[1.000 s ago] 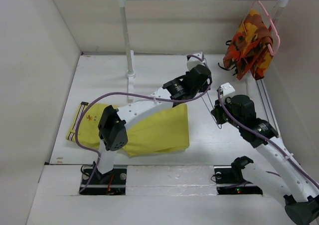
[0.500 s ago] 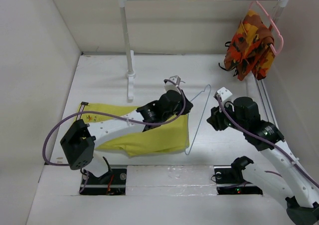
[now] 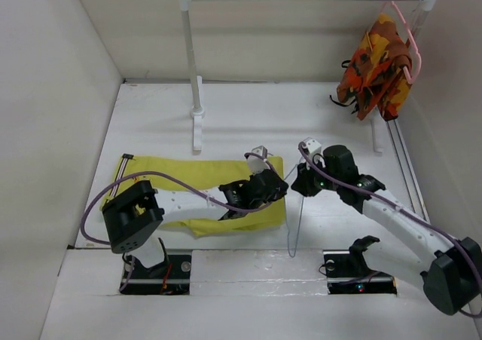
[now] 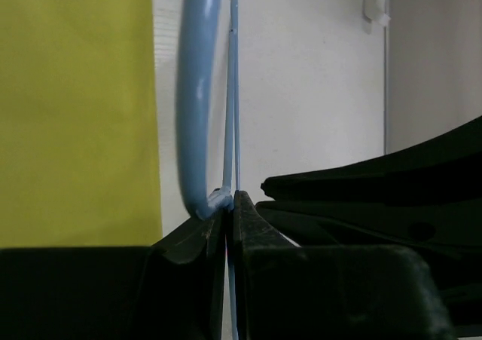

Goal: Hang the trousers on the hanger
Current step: Place trousers on hanger

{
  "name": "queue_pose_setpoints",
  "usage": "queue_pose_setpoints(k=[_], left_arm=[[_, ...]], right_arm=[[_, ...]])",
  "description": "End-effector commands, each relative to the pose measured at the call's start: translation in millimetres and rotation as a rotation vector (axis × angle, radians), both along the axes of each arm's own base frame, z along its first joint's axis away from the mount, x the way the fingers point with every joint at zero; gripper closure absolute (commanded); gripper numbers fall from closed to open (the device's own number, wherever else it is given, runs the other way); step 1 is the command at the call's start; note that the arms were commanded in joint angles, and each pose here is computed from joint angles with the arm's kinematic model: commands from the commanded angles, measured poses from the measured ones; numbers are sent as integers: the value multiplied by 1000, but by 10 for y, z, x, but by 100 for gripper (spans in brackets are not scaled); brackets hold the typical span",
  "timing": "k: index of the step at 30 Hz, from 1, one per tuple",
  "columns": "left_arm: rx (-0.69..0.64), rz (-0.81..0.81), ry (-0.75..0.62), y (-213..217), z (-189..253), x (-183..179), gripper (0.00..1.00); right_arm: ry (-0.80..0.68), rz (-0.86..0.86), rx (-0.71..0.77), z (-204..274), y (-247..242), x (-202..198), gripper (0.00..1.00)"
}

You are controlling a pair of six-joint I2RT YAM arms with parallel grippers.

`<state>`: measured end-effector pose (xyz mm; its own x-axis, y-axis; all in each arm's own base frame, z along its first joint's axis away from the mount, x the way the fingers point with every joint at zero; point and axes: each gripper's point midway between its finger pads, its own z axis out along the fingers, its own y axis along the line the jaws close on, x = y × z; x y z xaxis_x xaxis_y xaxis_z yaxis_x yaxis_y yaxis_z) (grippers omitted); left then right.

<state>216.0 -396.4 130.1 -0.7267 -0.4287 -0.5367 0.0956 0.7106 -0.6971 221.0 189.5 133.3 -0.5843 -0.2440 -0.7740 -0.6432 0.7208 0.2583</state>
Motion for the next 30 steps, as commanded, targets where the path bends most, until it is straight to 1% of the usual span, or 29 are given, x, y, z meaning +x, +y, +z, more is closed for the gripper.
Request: queue_pose_setpoints(k=[1, 2, 5, 8, 9, 10, 11, 12, 13, 14, 16, 17, 18, 20, 21, 22, 23, 24, 26, 27, 29, 30], left_arm=[[-11, 173, 11, 97, -31, 172, 100], [0, 186, 17, 108, -100, 183, 100], [32, 224, 25, 201, -256, 199, 100], [57, 254, 29, 304, -390, 200, 100], [71, 265, 26, 346, -433, 203, 100], [85, 269, 26, 372, -459, 203, 100], [95, 272, 27, 390, -479, 200, 100], [111, 282, 20, 433, -483, 209, 100], [119, 285, 14, 450, -482, 215, 100], [124, 287, 11, 463, -475, 218, 100], [148, 287, -8, 492, -475, 235, 100], [159, 290, -10, 505, -484, 240, 100], [167, 297, -14, 513, -479, 253, 100], [196, 292, -20, 543, -516, 250, 100], [204, 293, -25, 564, -525, 252, 100], [212, 289, -28, 573, -536, 249, 100], [226, 292, -33, 608, -546, 278, 100], [238, 295, -39, 635, -551, 283, 100], [260, 294, -42, 674, -552, 277, 100], [286, 299, -50, 724, -570, 279, 100], [294, 312, -58, 791, -539, 311, 100], [313, 314, -61, 858, -559, 324, 100]], right_arm=[[-45, 12, 92, 52, 200, 180, 76], [-37, 12, 103, 14, 225, 190, 67], [7, -5, 131, -156, 299, 245, 57], [51, -48, 148, -338, 340, 280, 51], [43, -56, 169, -341, 369, 317, 49], [89, -63, 168, -478, 390, 267, 47], [99, -62, 165, -522, 421, 247, 44], [130, -67, 144, -647, 439, 199, 36], [137, -73, 145, -690, 442, 201, 36], [148, -61, 150, -726, 489, 166, 31], [176, -67, 173, -783, 557, 145, 28], [210, -59, 160, -904, 584, 80, 25], [201, -55, 185, -881, 628, 110, 25], [241, -36, 202, -954, 725, 30, 25], [247, -33, 215, -949, 748, 31, 28], [253, -31, 226, -937, 765, 28, 37], [253, -27, 224, -936, 784, 12, 65], [245, -33, 226, -897, 777, 21, 81], [215, -58, 217, -834, 721, 81, 100], [204, -74, 213, -737, 662, 98, 100], [168, -92, 189, -645, 564, 145, 100], [187, -103, 167, -653, 483, 102, 100]])
